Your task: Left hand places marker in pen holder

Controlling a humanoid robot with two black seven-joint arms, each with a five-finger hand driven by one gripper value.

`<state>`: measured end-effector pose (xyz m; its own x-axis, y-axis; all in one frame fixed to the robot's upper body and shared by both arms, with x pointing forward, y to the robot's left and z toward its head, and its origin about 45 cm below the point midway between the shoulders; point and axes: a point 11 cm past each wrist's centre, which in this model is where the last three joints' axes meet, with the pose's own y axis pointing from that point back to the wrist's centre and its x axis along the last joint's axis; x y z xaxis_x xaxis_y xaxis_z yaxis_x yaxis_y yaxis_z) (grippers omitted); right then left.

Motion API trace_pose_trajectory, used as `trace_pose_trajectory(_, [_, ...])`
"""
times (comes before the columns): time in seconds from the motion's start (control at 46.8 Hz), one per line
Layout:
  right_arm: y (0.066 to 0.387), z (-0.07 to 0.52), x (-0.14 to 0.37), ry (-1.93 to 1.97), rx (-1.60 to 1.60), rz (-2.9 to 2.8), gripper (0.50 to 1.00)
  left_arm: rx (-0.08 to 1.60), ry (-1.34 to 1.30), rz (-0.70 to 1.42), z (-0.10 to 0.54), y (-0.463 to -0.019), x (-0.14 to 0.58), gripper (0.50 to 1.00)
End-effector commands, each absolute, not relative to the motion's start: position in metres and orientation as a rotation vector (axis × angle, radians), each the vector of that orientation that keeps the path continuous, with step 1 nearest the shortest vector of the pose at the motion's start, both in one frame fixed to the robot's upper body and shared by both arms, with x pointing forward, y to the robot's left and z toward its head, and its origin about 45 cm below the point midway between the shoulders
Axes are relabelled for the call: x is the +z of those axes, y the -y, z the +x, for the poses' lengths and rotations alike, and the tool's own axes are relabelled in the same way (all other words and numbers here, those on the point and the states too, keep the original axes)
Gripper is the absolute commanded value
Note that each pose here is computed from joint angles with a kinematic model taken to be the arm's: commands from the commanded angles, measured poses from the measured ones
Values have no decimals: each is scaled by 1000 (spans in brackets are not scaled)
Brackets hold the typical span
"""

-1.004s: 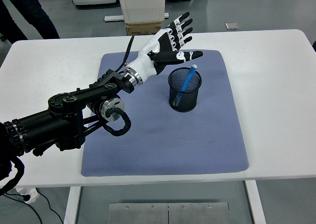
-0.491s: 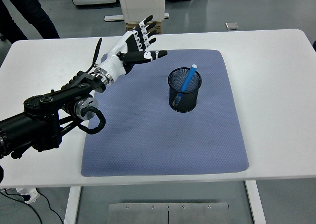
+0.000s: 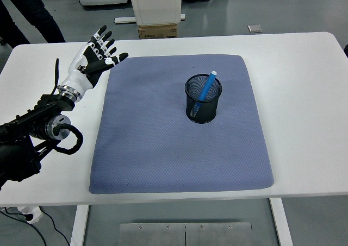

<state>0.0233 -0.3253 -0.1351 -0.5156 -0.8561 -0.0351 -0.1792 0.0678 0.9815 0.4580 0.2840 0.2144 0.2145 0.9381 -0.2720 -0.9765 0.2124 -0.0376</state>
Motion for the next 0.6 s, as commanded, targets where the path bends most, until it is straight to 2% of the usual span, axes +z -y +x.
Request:
trace_pose_trajectory(0.0, [325, 23, -135, 1765, -1488, 1031, 1000, 1373, -208, -227, 454, -308, 214, 1000])
trace_pose_trajectory(0.235, [325, 23, -135, 1765, -1488, 1031, 1000, 1450, -243, -215, 434, -346, 193, 1000])
trace_pose_trajectory(0.577, [325, 23, -135, 1765, -1489, 1033, 1000, 1481, -271, -233, 429, -353, 187, 1000])
